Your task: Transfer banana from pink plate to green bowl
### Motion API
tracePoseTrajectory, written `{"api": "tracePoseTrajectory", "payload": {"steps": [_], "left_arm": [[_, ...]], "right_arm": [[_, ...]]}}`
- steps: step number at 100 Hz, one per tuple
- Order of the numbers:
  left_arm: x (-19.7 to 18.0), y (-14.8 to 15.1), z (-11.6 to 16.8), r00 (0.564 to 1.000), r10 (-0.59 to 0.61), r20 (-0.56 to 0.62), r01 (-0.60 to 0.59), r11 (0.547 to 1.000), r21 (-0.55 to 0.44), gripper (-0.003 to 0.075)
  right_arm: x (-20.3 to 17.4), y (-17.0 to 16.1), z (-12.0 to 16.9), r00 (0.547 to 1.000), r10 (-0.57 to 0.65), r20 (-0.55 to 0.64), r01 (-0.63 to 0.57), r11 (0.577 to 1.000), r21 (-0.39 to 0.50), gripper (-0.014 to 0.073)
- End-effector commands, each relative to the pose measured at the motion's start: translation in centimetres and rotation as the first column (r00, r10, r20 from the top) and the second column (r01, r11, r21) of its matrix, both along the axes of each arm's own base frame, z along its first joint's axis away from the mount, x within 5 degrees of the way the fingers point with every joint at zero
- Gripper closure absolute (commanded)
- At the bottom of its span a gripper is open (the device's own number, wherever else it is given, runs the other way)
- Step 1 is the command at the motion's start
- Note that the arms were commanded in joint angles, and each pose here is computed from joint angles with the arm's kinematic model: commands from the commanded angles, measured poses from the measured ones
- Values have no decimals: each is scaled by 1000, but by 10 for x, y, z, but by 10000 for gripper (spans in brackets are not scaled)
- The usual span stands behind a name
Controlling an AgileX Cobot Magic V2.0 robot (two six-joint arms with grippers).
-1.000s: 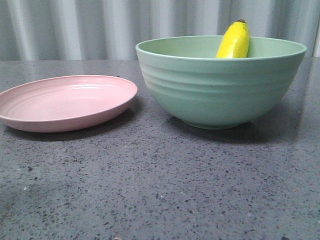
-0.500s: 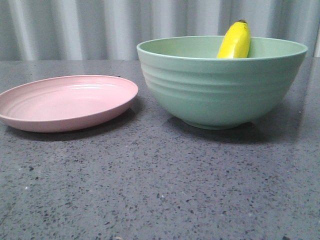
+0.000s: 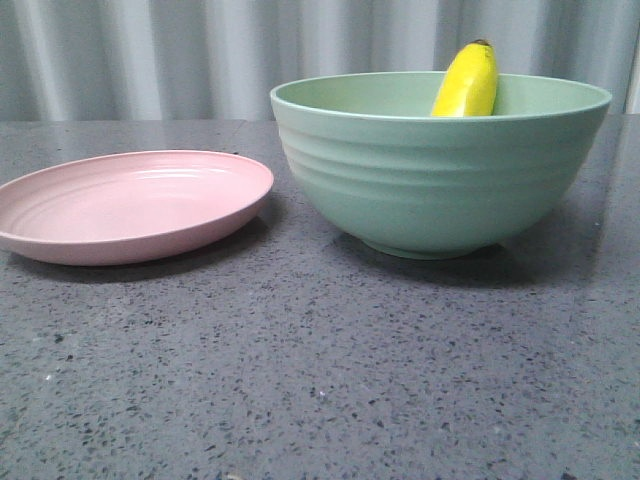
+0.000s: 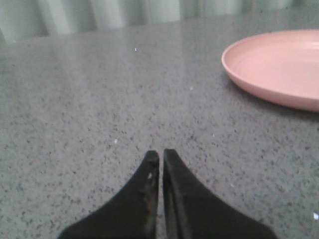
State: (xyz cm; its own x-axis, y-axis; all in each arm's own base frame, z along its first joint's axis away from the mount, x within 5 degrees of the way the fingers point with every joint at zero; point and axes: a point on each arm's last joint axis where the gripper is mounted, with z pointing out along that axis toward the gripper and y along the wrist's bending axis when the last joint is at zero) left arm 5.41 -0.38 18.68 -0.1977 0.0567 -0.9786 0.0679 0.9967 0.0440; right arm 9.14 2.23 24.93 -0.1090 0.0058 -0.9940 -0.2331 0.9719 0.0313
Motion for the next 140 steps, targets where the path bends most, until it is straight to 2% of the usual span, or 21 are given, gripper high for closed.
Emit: {"api": "tracePoseTrajectory", "payload": {"steps": [1, 78, 89, 97, 106, 114, 117, 130, 140], "left_arm": [[-1, 0, 2, 998, 10, 56, -9, 1000, -21, 741], [-1, 0, 2, 998, 10, 59, -9, 1000, -22, 741], [-1, 0, 2, 998, 10, 59, -9, 1000, -22, 741], [-1, 0, 2, 998, 10, 59, -9, 1000, -22, 741], [-1, 0, 2, 998, 10, 59, -9, 1000, -22, 741], [-1, 0, 2, 998, 10, 59, -9, 1000, -22, 741], [-1, 0, 2, 998, 10, 59, -9, 1000, -22, 741], [-1, 0, 2, 998, 10, 59, -9, 1000, -22, 741], [-1, 0, 2, 998, 10, 59, -9, 1000, -22, 741]], "right_arm": [[2, -2, 17, 994, -24, 105, 23, 1000, 8, 666], [0, -4, 16, 993, -40, 114, 39, 999, 10, 666], [-2, -9, 8, 982, -84, 167, 93, 995, -42, 666], [-6, -13, -4, 968, -131, 214, 135, 991, -2, 666], [-12, -14, -22, 961, -138, 238, 141, 990, 3, 666], [-18, -15, -36, 963, -150, 225, 147, 989, 29, 666], [-18, -17, -40, 970, -168, 174, 169, 986, 8, 666], [-23, -21, -45, 963, -227, 143, 229, 973, 1, 666], [-28, -25, -53, 960, -270, 71, 272, 962, -10, 666]]}}
